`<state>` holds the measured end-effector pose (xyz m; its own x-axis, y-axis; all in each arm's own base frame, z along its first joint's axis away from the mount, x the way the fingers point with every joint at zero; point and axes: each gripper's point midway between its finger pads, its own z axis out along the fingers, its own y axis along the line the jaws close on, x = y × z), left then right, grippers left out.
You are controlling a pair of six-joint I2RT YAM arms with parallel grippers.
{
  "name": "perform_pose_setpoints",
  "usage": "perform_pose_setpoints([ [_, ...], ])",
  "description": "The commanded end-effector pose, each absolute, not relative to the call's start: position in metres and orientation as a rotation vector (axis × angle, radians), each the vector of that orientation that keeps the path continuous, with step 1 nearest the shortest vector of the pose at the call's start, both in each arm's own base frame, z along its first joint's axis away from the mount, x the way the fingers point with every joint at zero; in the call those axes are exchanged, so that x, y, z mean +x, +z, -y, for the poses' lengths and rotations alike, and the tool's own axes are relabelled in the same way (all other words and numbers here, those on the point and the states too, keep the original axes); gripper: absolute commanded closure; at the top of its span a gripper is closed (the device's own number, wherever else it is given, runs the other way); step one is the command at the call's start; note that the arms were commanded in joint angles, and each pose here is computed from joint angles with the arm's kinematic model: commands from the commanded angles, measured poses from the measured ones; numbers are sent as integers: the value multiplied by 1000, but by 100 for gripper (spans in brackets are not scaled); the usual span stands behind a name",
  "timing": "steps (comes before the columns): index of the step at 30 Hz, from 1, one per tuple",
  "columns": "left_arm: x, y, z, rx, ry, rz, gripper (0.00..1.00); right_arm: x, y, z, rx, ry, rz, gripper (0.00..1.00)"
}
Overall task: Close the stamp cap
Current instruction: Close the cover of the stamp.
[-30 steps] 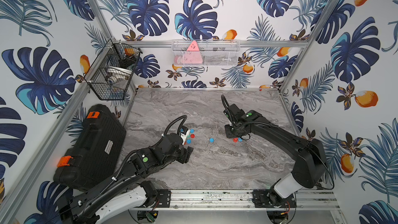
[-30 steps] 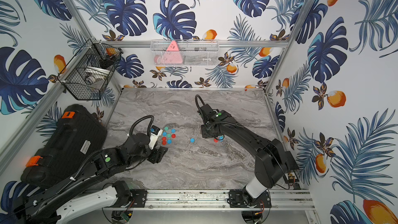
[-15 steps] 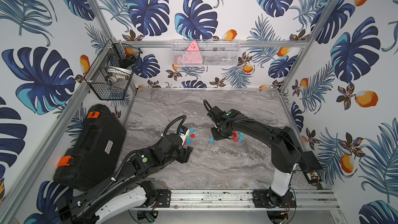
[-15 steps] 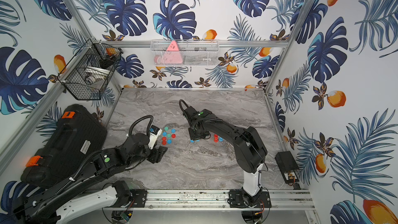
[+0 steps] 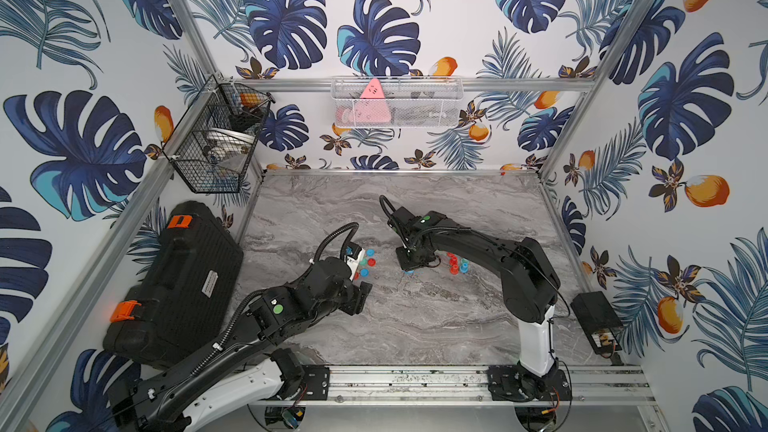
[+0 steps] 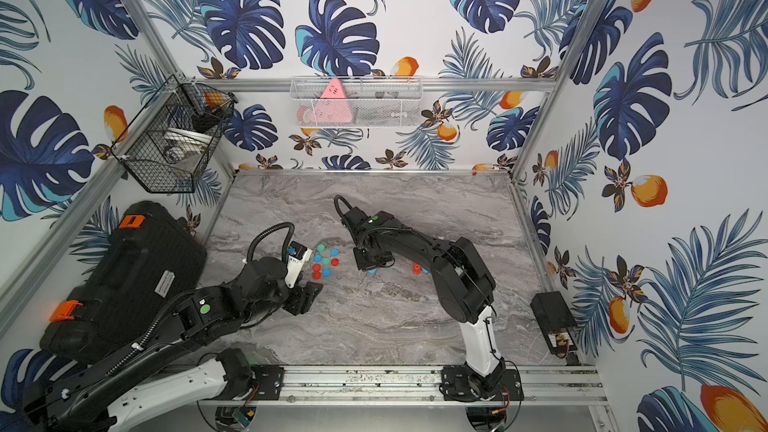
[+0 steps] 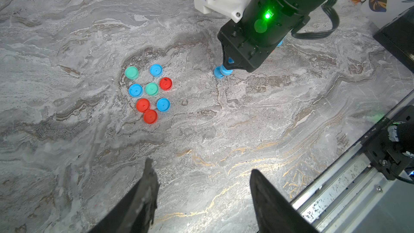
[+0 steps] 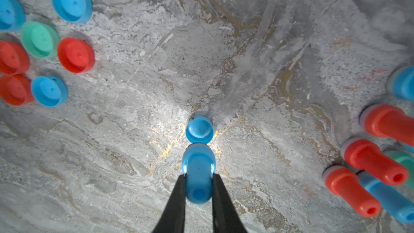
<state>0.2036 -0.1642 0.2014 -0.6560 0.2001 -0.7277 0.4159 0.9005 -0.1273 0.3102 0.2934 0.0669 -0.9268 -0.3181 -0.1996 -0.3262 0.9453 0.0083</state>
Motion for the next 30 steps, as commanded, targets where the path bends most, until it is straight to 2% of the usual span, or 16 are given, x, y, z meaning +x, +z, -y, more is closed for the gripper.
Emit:
perform_pose_setpoints([
  [1, 204, 200, 162, 425, -355, -2299, 30, 314, 60, -296, -470, 45, -2908, 86],
  [14, 204, 200, 162, 424, -355, -2299, 30, 318, 47, -297, -476, 16, -2915, 87],
  [30, 204, 200, 162, 422, -353, -2300, 31, 323, 54, -297, -462, 27, -2888, 89],
])
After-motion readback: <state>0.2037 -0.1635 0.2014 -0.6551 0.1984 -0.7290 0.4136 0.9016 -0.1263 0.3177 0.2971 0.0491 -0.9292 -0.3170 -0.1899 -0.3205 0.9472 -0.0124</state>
